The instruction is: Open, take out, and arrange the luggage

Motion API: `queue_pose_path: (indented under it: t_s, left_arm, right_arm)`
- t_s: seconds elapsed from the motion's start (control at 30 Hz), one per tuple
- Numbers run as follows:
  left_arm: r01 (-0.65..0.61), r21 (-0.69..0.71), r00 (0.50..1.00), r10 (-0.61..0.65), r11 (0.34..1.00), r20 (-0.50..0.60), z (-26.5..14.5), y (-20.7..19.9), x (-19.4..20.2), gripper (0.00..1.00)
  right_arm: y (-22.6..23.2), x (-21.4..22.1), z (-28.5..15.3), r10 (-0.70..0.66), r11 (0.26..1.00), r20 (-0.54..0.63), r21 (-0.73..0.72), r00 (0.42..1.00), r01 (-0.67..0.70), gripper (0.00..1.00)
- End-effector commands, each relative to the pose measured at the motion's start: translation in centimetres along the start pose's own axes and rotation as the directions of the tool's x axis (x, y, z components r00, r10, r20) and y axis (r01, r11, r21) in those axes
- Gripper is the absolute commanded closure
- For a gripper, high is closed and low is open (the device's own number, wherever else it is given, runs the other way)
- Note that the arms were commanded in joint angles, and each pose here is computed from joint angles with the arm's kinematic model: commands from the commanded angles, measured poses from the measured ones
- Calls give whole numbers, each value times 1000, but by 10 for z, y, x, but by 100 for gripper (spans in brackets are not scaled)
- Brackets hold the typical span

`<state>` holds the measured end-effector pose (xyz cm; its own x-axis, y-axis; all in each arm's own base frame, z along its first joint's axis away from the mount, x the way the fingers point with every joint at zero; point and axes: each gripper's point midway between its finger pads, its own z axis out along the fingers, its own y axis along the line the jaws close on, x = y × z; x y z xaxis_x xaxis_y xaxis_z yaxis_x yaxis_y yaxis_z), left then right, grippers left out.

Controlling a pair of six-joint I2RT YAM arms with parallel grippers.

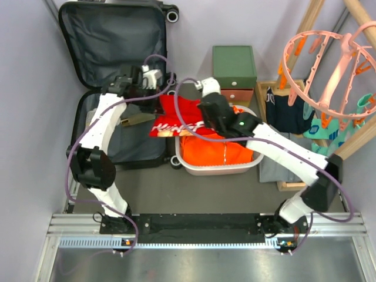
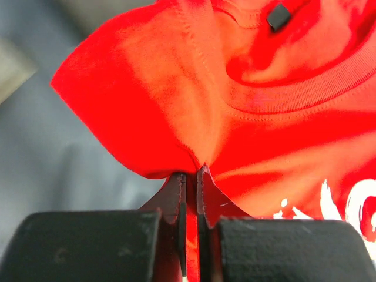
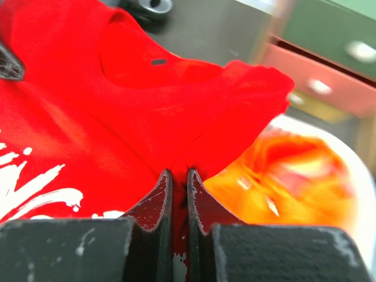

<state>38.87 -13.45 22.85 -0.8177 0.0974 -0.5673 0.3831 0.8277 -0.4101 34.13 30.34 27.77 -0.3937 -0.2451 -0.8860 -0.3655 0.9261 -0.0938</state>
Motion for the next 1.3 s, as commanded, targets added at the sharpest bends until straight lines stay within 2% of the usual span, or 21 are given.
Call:
queue_pose_path:
  t_s: [0.0, 0.03, 0.1, 0.13, 0.17, 0.33, 0.53, 0.63, 0.7, 0.77, 0.83, 0.87, 0.9, 0.93, 0.97, 1.0, 1.07, 1.1, 1.17, 1.23, 1.27]
  left_arm:
    - [-84, 80, 996, 84, 993, 9, 30, -59, -4, 100]
    - [-77, 78, 997, 79, 994, -16, 42, -63, 4, 100]
    - [-132, 83, 991, 134, 988, -17, 67, -79, 11, 100]
    - [-145, 41, 989, 146, 989, -33, 79, -75, 20, 100]
    - [-167, 38, 985, 168, 985, -40, 88, -79, 24, 100]
    - [-252, 2, 962, 251, 968, -111, 130, -90, 58, 100]
    - [-243, -99, 958, 222, 965, -184, 135, -72, 74, 100]
    - [-248, -195, 962, 219, 949, -162, 123, -58, 70, 100]
    - [-268, -243, 963, 250, 932, -101, 110, -54, 57, 100]
    - [-289, -283, 957, 273, 914, -96, 107, -45, 57, 100]
    - [-303, -293, 952, 280, 907, -120, 109, -40, 63, 100]
    - [-308, -277, 950, 281, 910, -134, 110, -41, 67, 100]
    - [-314, -254, 947, 284, 915, -149, 113, -43, 70, 100]
    - [-316, -173, 942, 286, 933, -177, 117, -54, 80, 98]
    - [-317, -154, 940, 289, 936, -181, 116, -58, 81, 93]
    - [-317, -150, 940, 289, 937, -181, 117, -59, 79, 82]
    - [-338, -173, 936, 311, 925, -162, 112, -59, 69, 76]
    - [-338, -187, 938, 313, 922, -151, 110, -59, 64, 69]
    - [-376, -218, 926, 355, 901, -131, 97, -58, 47, 62]
    - [-395, -230, 919, 384, 889, -93, 83, -66, 30, 48]
    - [-398, -262, 917, 391, 879, -81, 74, -64, 23, 45]
  right_arm:
    - [-66, 26, -32, 30, 985, -27, 170, 999, -25, 100]
    - [-83, 50, -28, 54, 975, -76, 217, 996, -36, 100]
    - [-101, 68, -34, 83, 966, -93, 253, 992, -57, 100]
    - [-107, 94, -31, 98, 961, -138, 271, 985, -58, 100]
    - [-119, 102, -31, 130, 951, -142, 297, 981, -83, 100]
    - [-134, 160, -27, 190, 927, -257, 365, 948, -86, 100]
    - [-142, 187, -25, 198, 912, -330, 408, 923, -50, 100]
    - [-147, 195, -15, 210, 908, -336, 414, 918, -56, 100]
    - [-147, 196, -9, 223, 910, -337, 409, 915, -71, 100]
    - [-151, 198, -2, 230, 903, -342, 423, 911, -69, 100]
    - [-151, 196, 2, 230, 899, -343, 433, 911, -64, 88]
    - [-152, 200, 2, 226, 897, -367, 441, 903, -45, 77]
    - [-154, 200, 1, 224, 891, -373, 453, 900, -34, 74]
    - [-156, 194, 1, 227, 887, -364, 461, 903, -37, 71]
    - [-158, 196, -2, 225, 884, -380, 467, 897, -23, 63]
    - [-160, 191, -6, 224, 879, -370, 477, 901, -22, 60]
    - [-162, 178, -12, 228, 876, -347, 481, 910, -36, 53]
    - [-163, 169, -19, 228, 875, -323, 481, 918, -48, 52]
    - [-164, 154, -25, 218, 879, -291, 473, 932, -58, 50]
    - [-160, 135, -31, 192, 889, -252, 454, 949, -60, 49]
    - [-157, 131, -32, 184, 893, -246, 447, 952, -57, 50]
